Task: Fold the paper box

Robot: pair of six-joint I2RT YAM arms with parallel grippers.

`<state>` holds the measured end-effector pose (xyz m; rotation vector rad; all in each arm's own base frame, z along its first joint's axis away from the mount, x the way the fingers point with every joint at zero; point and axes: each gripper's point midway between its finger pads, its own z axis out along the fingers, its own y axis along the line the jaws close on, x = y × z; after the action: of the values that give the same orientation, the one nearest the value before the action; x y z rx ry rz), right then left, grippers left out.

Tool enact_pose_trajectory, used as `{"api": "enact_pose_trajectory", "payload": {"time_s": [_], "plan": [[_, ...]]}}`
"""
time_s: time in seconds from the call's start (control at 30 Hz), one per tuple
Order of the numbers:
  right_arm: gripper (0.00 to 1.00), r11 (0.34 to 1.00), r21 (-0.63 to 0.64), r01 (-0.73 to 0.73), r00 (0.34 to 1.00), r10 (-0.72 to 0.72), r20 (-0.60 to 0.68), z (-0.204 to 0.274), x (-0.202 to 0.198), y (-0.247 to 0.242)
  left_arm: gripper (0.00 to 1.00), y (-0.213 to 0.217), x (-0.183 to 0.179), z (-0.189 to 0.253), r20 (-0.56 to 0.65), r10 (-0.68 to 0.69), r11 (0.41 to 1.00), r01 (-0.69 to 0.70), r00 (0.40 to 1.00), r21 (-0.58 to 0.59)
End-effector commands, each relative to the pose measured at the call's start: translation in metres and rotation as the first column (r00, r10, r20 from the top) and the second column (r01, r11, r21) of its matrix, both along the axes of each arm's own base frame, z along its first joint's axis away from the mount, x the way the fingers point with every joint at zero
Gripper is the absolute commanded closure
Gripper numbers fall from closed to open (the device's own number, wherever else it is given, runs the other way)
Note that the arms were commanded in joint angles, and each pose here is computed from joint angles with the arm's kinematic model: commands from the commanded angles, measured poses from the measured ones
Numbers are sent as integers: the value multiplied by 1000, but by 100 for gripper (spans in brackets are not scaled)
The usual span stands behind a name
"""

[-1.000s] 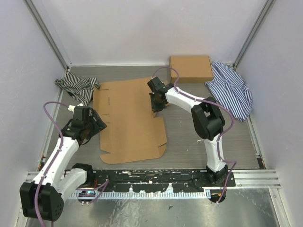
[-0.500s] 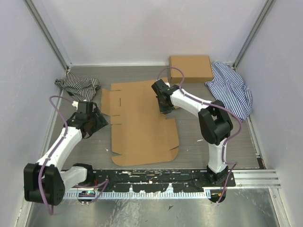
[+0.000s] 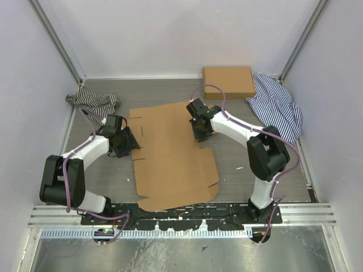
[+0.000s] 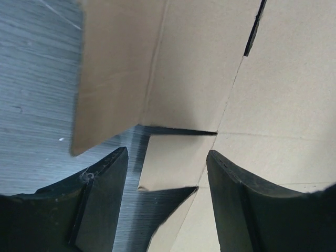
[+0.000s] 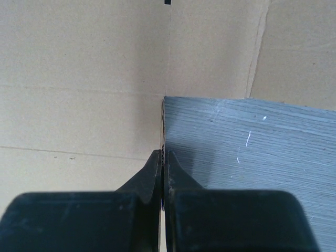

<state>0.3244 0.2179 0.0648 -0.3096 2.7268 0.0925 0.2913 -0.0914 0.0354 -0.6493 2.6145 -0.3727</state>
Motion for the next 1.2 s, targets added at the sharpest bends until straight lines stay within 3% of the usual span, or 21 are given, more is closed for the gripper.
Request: {"api": "enact_pose_trajectory", "payload": {"time_s": [0.0,0.17,0.4,0.97,1.17], "plan": [[99,997,70,-29,996,23,83,33,7,9,32,-13,14,7,30,-40,999,41,999,-16],[99,997,77,-30,996,24,80,33,7,10,33,-16,3,-5,-5,-57,998,57,998,1],[99,997,78,-20,997,15,73,29,8,11,45,-23,0,-1,5,-72,997,72,997,-20],[99,995,99,-12,999,8,37,15,5,21,46,-72,7,34,78,-145,986,150,986,-65],[94,995,97,-26,999,24,23,9,2,30,46,-79,10,34,82,-157,985,162,984,-56]]}}
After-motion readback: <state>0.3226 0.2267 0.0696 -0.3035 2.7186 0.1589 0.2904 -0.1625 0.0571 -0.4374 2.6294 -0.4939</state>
